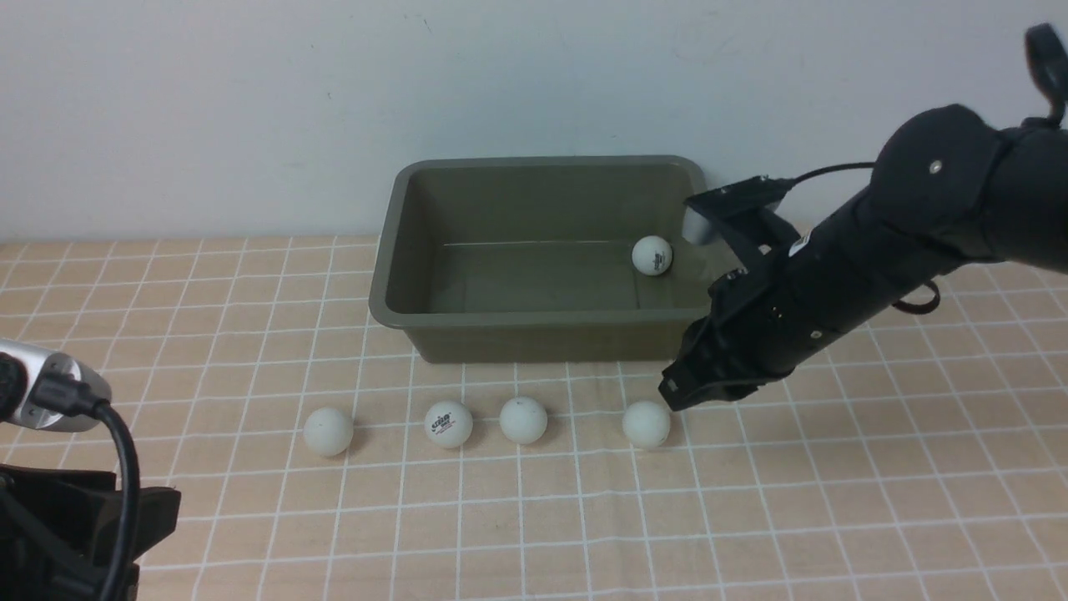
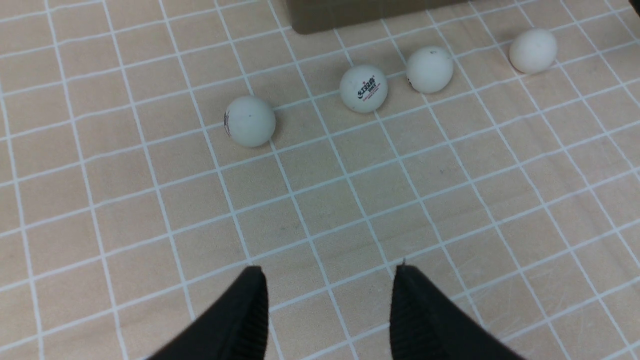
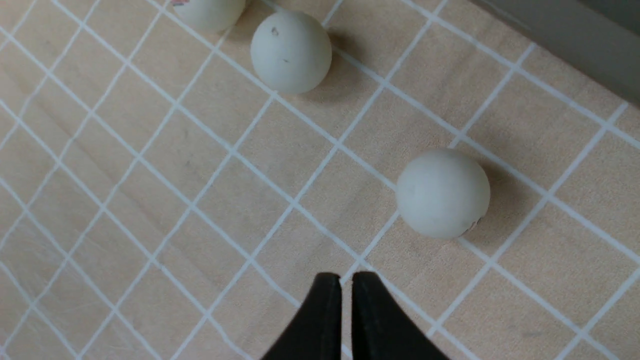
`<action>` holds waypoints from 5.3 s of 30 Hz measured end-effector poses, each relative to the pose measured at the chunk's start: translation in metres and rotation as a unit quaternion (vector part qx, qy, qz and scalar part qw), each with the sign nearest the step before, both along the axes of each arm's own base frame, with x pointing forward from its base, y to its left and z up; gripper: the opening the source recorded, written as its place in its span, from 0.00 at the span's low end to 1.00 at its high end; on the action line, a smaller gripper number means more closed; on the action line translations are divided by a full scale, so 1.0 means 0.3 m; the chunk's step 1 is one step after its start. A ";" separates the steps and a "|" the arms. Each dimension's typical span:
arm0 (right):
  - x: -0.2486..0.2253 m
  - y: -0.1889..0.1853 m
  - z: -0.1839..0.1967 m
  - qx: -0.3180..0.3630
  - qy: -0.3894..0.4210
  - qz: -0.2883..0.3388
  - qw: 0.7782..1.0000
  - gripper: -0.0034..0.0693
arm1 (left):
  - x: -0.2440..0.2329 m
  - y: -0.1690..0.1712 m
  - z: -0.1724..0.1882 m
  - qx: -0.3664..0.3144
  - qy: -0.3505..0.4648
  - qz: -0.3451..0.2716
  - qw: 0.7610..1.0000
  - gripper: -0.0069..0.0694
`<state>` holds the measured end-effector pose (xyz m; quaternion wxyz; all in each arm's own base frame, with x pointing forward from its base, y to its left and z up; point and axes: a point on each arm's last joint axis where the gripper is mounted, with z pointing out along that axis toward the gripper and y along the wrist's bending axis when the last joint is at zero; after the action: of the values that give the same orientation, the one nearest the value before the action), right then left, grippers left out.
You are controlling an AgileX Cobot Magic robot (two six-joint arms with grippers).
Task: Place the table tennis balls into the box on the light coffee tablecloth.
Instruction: 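Reach for and grasp a ping pong ball on the table, then release the ping pong ball into the bin and lift the gripper away, then reach for and grasp a ping pong ball on the table beside the basket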
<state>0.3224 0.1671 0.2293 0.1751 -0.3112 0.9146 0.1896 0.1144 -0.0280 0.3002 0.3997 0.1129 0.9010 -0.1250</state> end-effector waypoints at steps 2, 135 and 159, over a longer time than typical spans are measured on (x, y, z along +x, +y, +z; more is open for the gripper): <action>-0.013 0.022 -0.006 -0.026 -0.006 0.005 1.000 0.08 | 0.000 0.000 0.000 0.000 0.000 0.000 1.000 0.45; 0.127 0.056 0.624 -0.008 -0.285 -0.062 0.956 0.60 | -0.007 -0.007 -0.004 -0.009 0.014 -0.007 1.000 0.45; -0.231 -0.063 0.879 0.060 -0.243 -0.020 0.968 0.02 | 0.395 0.002 -0.103 0.016 0.161 -0.035 0.986 0.45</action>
<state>0.2531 0.1482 0.4932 0.4140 -0.3182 0.8379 0.1593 0.2328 -0.0275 0.2693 0.2428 0.1291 0.9510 -0.1412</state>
